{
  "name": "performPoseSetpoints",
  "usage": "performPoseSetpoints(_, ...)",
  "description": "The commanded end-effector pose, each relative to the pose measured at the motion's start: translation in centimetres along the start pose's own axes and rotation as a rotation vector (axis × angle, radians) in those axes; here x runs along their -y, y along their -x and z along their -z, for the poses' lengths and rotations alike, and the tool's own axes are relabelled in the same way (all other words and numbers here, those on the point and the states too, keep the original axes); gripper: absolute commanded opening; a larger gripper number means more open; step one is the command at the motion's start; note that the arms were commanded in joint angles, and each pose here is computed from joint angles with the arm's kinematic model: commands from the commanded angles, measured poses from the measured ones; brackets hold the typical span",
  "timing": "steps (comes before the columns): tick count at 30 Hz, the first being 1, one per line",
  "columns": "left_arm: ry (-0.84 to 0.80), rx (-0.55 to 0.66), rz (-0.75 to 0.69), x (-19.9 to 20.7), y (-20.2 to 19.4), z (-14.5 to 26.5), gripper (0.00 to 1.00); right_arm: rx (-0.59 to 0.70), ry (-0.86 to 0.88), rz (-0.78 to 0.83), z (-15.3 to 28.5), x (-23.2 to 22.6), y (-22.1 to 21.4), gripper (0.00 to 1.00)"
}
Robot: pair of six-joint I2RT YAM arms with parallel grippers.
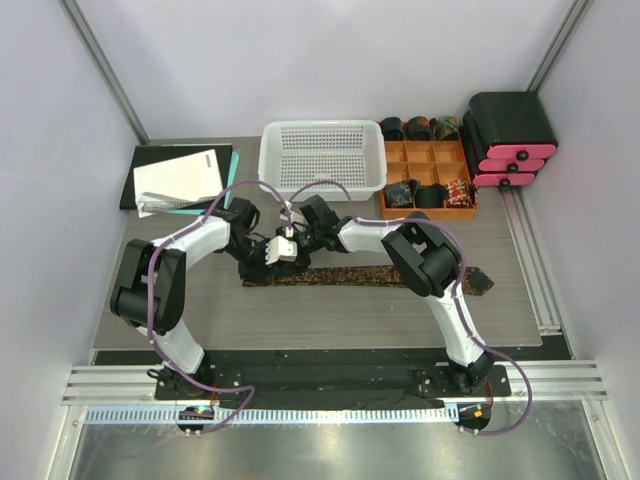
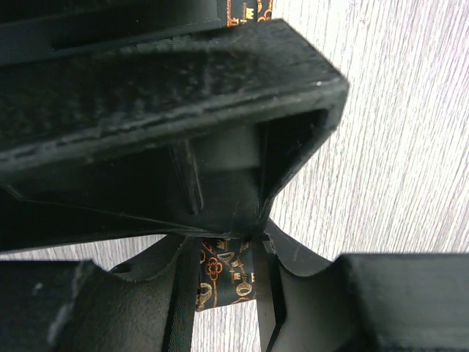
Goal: Roll the ties
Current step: Roll the tie at the center of the board.
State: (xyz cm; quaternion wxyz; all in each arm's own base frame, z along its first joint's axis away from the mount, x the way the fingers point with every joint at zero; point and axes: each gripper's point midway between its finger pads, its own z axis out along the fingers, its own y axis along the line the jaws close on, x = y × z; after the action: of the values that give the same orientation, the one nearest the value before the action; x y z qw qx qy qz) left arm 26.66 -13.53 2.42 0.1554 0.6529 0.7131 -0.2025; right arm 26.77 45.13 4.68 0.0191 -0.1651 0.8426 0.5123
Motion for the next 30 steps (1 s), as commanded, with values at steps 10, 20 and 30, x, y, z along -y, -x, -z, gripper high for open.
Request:
performPoseSetpoints(10, 0.033, -0.014, 0.024, -1.2, -0.2, 0.3, 0.50, 0.007, -0.010, 0.041, -0.6, 0.1, 0.4, 0.06)
performPoseSetpoints(20, 0.104, 0.037, -0.013, -1.7, -2.0, 4.2, 0.75, -0.008, -0.073, -0.019, 0.2, 2.6, -0.3, 0.01)
performPoseSetpoints(30, 0.070, 0.103, -0.105, -1.3, -0.6, 3.5, 0.68, -0.019, -0.090, -0.032, 0.1, 3.4, -0.5, 0.01)
